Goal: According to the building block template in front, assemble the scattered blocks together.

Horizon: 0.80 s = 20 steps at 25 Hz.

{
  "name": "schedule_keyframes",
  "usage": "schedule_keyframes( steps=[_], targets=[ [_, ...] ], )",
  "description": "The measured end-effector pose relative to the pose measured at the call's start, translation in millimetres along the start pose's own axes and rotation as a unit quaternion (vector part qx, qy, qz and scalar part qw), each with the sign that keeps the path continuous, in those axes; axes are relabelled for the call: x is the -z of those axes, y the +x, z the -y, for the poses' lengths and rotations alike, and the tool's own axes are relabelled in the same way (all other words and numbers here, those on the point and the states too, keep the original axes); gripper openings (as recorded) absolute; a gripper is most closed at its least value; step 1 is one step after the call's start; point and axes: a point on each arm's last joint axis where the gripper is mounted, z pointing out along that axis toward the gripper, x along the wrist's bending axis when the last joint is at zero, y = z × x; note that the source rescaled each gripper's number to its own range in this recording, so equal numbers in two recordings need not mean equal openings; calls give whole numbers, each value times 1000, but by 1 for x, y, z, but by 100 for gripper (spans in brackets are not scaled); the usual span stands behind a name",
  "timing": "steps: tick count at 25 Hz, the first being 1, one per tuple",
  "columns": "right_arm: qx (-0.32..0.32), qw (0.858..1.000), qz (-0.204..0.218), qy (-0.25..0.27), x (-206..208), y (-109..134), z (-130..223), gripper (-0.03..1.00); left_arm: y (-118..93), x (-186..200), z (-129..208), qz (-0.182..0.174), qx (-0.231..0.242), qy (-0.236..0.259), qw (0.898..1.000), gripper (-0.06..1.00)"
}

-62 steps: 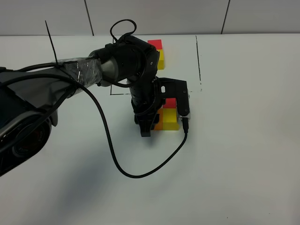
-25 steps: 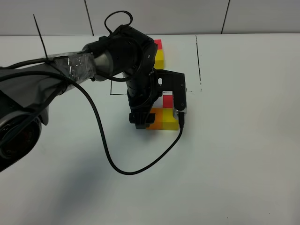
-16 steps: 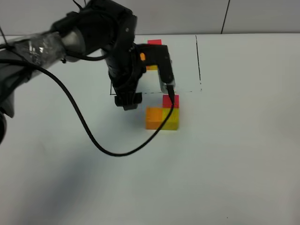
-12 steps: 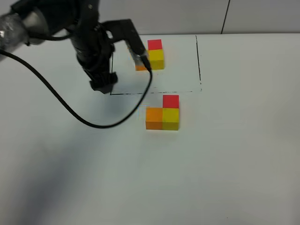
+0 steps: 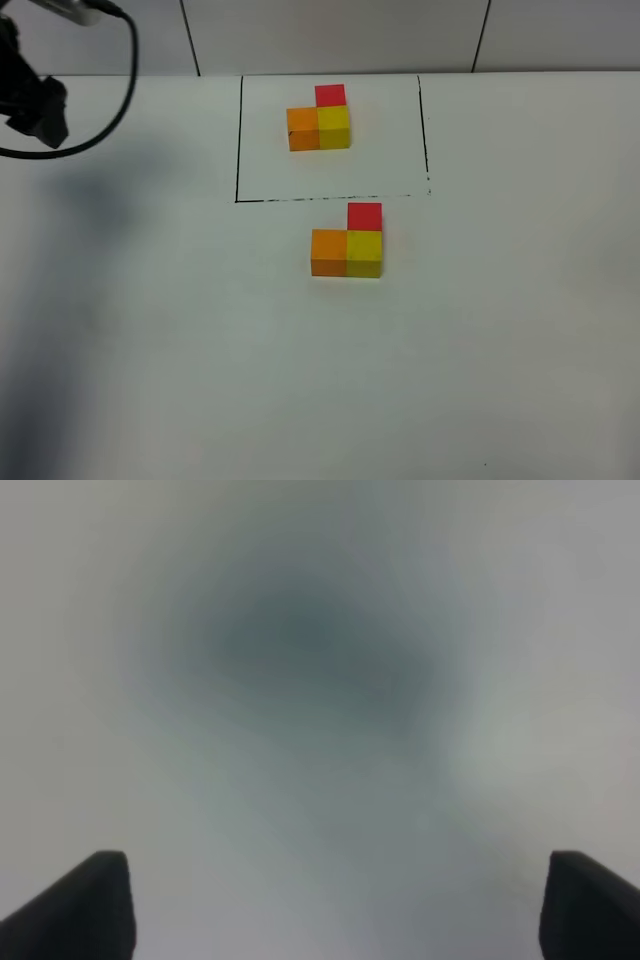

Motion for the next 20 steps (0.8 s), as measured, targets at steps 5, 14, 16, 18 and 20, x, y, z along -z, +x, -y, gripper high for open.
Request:
schedule_keyframes(
  steps=[5, 14, 16, 18, 20],
  targets=[
    [0, 1000, 0, 0, 0, 0, 0, 71, 9, 31, 56, -43, 75, -29, 996, 88],
    [0, 1000, 0, 0, 0, 0, 0, 71, -54, 85, 151, -67, 133, -135, 980, 88],
    [-1, 1000, -1, 0, 0, 0, 0, 71, -70, 93, 173, -72, 149, -166, 972, 87],
    [-1, 1000, -1, 0, 0, 0, 0, 71, -85, 102, 194, -82, 156, -201, 964, 87],
    [-1, 1000, -2, 0, 0, 0, 0, 71, -98, 106, 212, -89, 152, -226, 958, 87]
  ],
)
